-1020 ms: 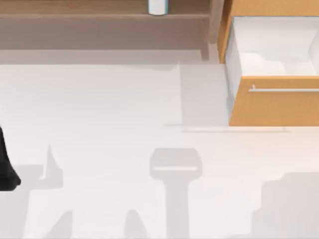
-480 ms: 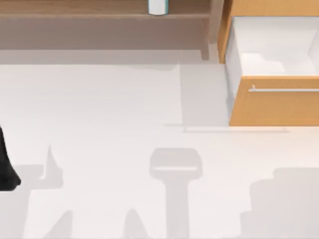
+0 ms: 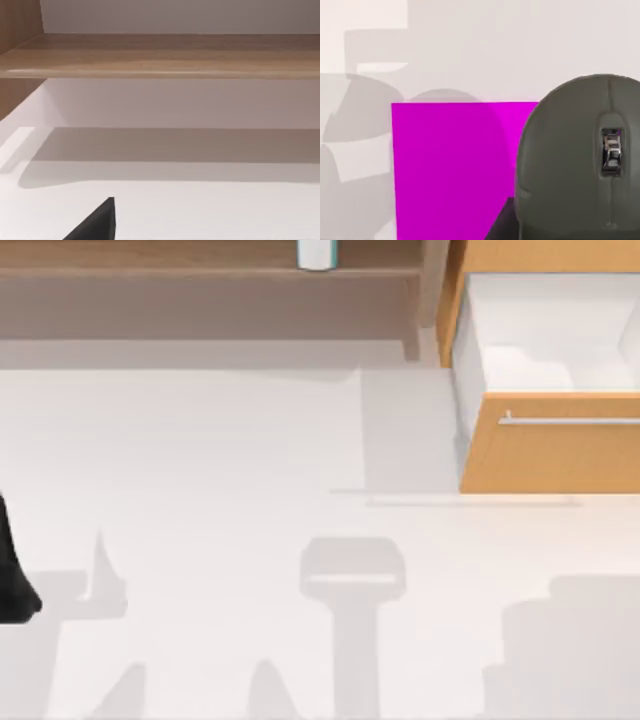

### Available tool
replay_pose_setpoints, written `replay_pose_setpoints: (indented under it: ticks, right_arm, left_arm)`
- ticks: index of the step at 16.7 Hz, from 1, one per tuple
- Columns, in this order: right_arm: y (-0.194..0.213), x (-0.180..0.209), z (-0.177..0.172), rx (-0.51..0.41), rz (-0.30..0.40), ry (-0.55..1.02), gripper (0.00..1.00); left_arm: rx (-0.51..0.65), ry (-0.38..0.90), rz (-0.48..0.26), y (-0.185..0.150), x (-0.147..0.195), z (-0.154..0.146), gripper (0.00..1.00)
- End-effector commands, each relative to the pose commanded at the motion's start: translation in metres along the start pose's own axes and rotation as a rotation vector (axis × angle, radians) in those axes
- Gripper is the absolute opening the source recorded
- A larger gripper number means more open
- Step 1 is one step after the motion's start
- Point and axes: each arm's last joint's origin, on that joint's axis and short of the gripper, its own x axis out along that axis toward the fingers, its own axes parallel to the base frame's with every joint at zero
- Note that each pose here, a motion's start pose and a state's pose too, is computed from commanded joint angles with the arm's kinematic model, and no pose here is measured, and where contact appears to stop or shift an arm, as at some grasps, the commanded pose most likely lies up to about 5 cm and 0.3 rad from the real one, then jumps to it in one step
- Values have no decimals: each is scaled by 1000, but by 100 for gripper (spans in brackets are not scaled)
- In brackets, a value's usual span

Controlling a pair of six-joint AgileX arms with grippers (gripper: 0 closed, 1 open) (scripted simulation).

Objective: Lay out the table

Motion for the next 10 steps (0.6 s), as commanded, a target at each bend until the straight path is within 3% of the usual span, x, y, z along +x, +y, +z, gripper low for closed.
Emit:
replay_pose_setpoints:
  ticks: [10]
  right_arm:
    - [3,27,-19,7,31,143,0]
  left_arm:
    - [0,0,0,0,0,0,100]
